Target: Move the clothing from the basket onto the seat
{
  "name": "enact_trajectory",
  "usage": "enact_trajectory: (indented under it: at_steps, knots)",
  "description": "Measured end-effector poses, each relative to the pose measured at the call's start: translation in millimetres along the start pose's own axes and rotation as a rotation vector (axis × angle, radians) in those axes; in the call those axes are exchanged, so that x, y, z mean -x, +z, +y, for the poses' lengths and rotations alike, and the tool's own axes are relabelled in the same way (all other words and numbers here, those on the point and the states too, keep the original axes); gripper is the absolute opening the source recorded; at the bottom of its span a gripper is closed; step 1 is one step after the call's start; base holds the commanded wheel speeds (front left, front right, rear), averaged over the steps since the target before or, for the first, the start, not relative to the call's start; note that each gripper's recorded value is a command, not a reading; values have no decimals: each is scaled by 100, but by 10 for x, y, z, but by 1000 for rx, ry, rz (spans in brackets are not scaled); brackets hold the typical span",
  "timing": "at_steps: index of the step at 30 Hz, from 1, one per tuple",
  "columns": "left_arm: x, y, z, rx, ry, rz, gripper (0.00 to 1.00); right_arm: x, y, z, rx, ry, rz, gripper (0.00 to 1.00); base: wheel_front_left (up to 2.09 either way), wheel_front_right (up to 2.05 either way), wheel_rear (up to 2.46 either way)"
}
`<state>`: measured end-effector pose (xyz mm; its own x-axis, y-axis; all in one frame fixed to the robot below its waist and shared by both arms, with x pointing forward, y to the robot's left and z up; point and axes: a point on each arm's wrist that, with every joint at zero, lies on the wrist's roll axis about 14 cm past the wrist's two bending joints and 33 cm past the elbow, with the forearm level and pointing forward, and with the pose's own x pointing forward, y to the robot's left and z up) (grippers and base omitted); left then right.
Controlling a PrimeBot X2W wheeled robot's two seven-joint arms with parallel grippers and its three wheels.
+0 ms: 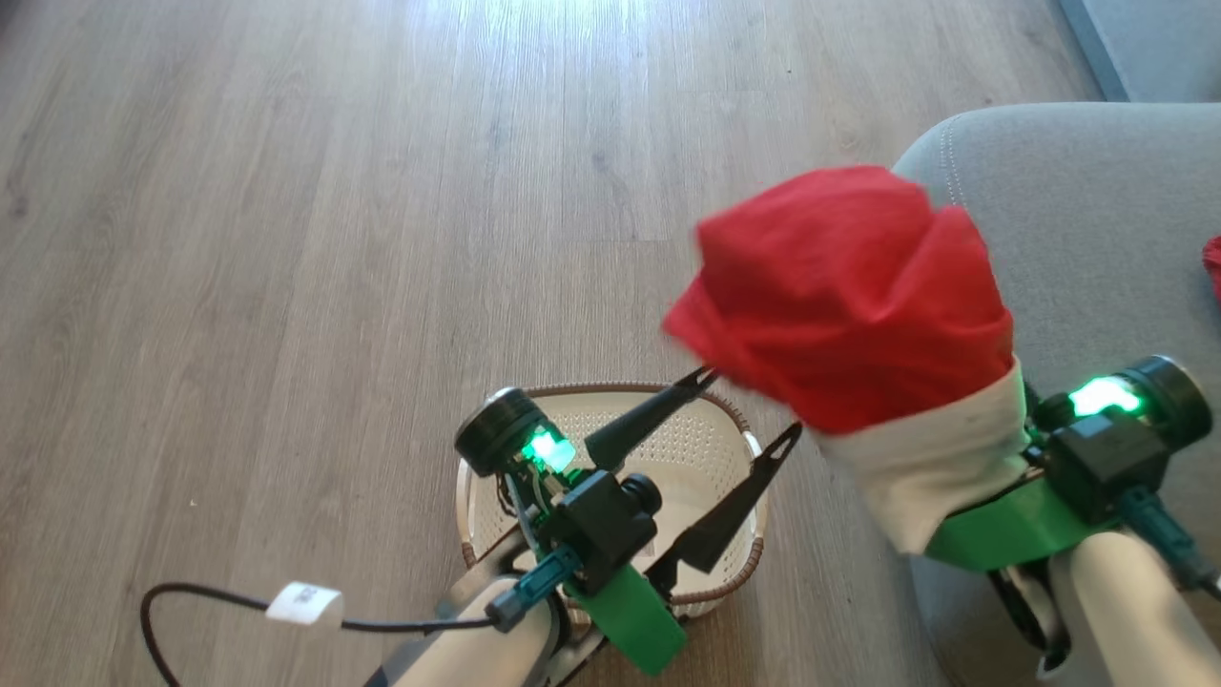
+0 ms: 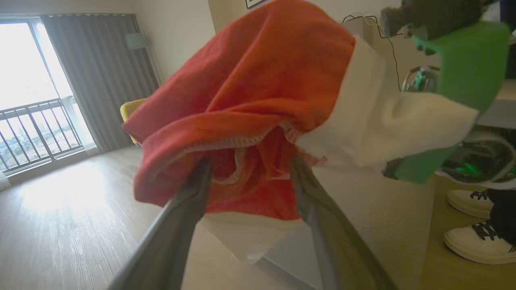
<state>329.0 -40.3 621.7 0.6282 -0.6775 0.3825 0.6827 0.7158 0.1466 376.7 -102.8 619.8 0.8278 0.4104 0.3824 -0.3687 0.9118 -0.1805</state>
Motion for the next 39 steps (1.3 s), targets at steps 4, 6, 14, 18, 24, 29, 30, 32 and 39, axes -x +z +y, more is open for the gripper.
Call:
enact_trajectory:
  at_steps: [4,6,14,18,24,29,30,32,39]
  knots:
    - [44,-176,21,1,6,55,100,18,-22,-133,4,-44,6,0,0,0,0]
    - [63,-242,24,5,8,76,100,60,-62,-174,-9,-67,18,0,0,0,0]
    - [148,-410,1,25,12,129,100,211,-152,-458,-29,-186,48,0,0,0,0]
    - [162,-464,1,29,13,144,100,304,-183,-612,-23,-244,62,0,0,0,0]
    - [182,-524,-13,35,11,163,100,523,-338,-738,-27,-312,124,0,0,0,0]
    - [250,-648,-38,49,13,205,100,714,-436,-877,-17,-377,171,0,0,0,0]
    - [269,-678,-50,54,14,215,100,741,-444,-897,-19,-390,174,0,0,0,0]
    - [293,-715,-61,59,14,228,100,755,-450,-908,-24,-399,175,0,0,0,0]
    - [394,-860,-61,98,36,276,100,788,-495,-914,-31,-411,190,0,0,0,0]
